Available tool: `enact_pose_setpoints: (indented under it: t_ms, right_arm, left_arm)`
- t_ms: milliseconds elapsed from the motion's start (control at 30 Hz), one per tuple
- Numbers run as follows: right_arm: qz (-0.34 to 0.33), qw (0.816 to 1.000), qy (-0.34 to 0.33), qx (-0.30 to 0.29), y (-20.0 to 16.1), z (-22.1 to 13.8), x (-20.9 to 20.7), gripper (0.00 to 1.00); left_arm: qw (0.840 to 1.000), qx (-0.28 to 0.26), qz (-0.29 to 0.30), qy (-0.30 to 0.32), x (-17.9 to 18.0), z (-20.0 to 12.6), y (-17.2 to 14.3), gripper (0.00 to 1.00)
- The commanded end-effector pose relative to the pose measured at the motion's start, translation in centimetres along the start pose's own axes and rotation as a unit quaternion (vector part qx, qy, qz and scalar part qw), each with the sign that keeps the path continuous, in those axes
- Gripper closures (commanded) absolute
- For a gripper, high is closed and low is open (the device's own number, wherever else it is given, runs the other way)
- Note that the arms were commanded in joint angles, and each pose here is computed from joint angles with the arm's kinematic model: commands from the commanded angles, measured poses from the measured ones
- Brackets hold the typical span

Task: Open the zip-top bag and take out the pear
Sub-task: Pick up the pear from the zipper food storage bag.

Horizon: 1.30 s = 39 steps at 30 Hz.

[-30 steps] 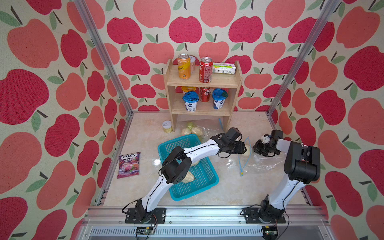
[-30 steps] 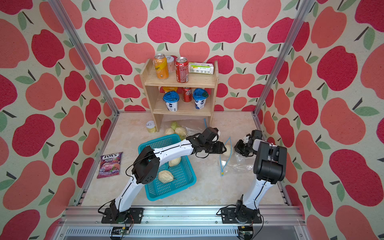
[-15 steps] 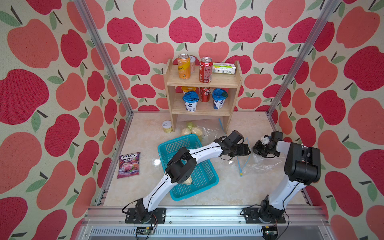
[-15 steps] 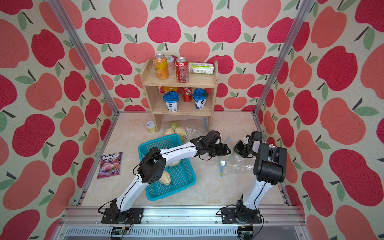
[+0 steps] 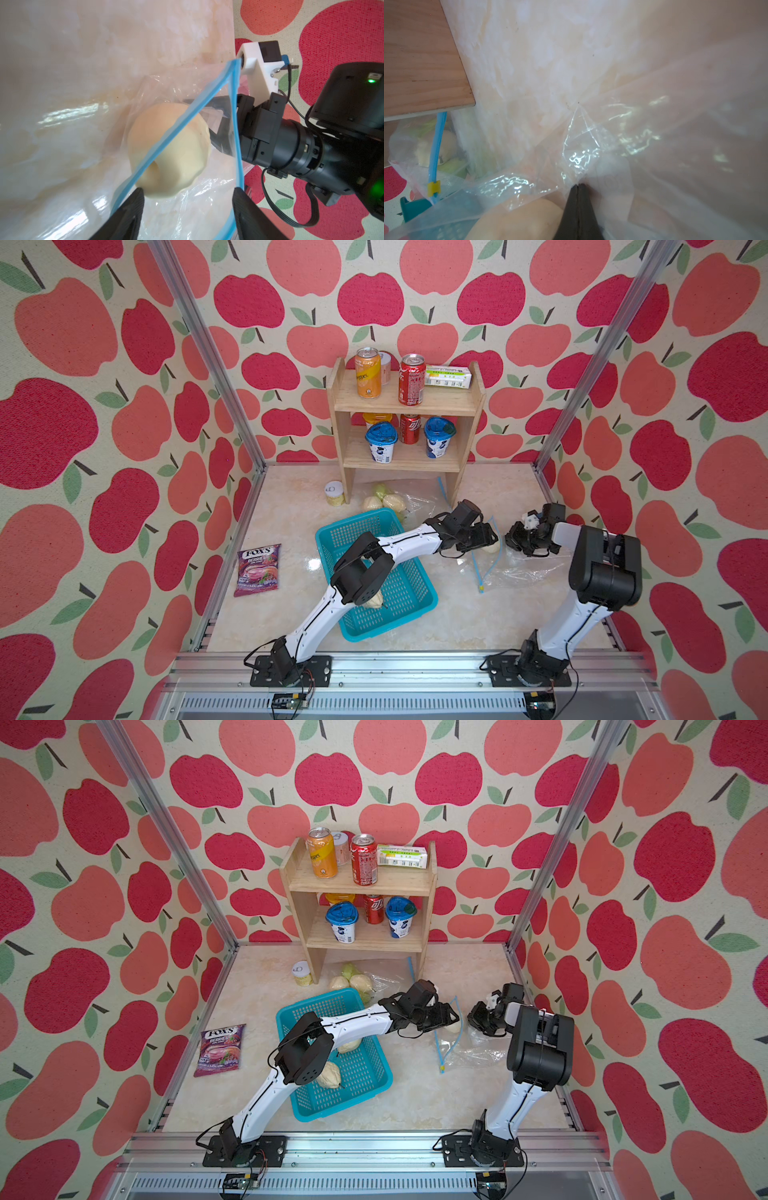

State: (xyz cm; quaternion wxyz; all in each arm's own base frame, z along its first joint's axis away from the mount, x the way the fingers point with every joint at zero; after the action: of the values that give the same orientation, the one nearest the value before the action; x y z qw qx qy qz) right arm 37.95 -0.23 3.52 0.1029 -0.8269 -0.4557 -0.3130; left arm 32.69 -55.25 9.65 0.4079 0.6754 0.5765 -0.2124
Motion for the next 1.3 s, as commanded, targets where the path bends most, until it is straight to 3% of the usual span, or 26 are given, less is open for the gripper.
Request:
enact_pose_setpoints:
  t_ms: [0,233,400,500,633,700,833,1000,1167,1267]
  right_arm:
    - [0.016,1.0,-0.007,0.007,-0.9,-0.5,-0.5,0.96]
    - [0.017,1.0,-0.007,0.006,-1.1,-0.7,-0.8,0.96]
    - [0.017,1.0,-0.005,0.004,-1.3,-0.9,-0.8,0.96]
    - [0.019,1.0,-0.003,0.005,-1.5,-1.0,-0.8,0.96]
    - [0.02,1.0,-0.004,0.005,-1.6,-1.0,-1.0,0.96]
    - [0.024,1.0,-0.004,0.004,-1.5,-1.1,-1.2,0.96]
    - [0.035,0.999,-0.008,-0.005,-1.0,-1.3,-1.7,0.97]
    - [0.053,0.998,-0.014,-0.018,-0.6,-1.4,-2.6,0.98]
    - [0.056,0.998,-0.02,-0.025,-0.3,-1.2,-3.1,0.98]
    - [0.06,0.998,-0.02,-0.026,-0.1,-1.1,-3.1,0.98]
  left_arm:
    - [1.0,0.001,-0.026,0.016,3.1,1.6,-0.4,0.33]
    - [0.999,0.005,-0.027,0.027,3.5,2.5,-0.4,0.16]
    - [0.999,0.012,-0.025,0.026,3.9,4.3,-0.2,0.09]
    - [1.0,0.01,-0.019,0.02,3.6,5.1,0.2,0.14]
    - [1.0,0.003,-0.009,0.012,3.0,4.9,0.8,0.35]
    - [1.0,0.001,0.005,0.022,2.8,4.1,0.6,0.41]
    - [0.999,-0.019,0.024,0.043,2.5,0.8,0.7,0.42]
    - [0.993,-0.044,0.074,0.081,1.6,-4.2,1.3,0.42]
    - [0.985,-0.067,0.13,0.088,-0.8,-7.2,1.8,0.4]
    - [0.985,-0.07,0.136,0.085,-1.7,-8.5,2.1,0.36]
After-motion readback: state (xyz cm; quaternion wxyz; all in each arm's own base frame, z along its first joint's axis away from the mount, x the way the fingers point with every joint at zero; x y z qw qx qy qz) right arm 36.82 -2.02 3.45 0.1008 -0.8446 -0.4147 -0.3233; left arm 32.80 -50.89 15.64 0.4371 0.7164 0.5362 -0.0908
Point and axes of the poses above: each gripper's point midway between its finger pads, its own z axis out along the fingers, its own x axis along the line the jaws close on, y = z × x, the point moved 2 cm from there along -z, back along the fingers, and after that the axes turned 5 degrees about z, right-handed, at the moved point
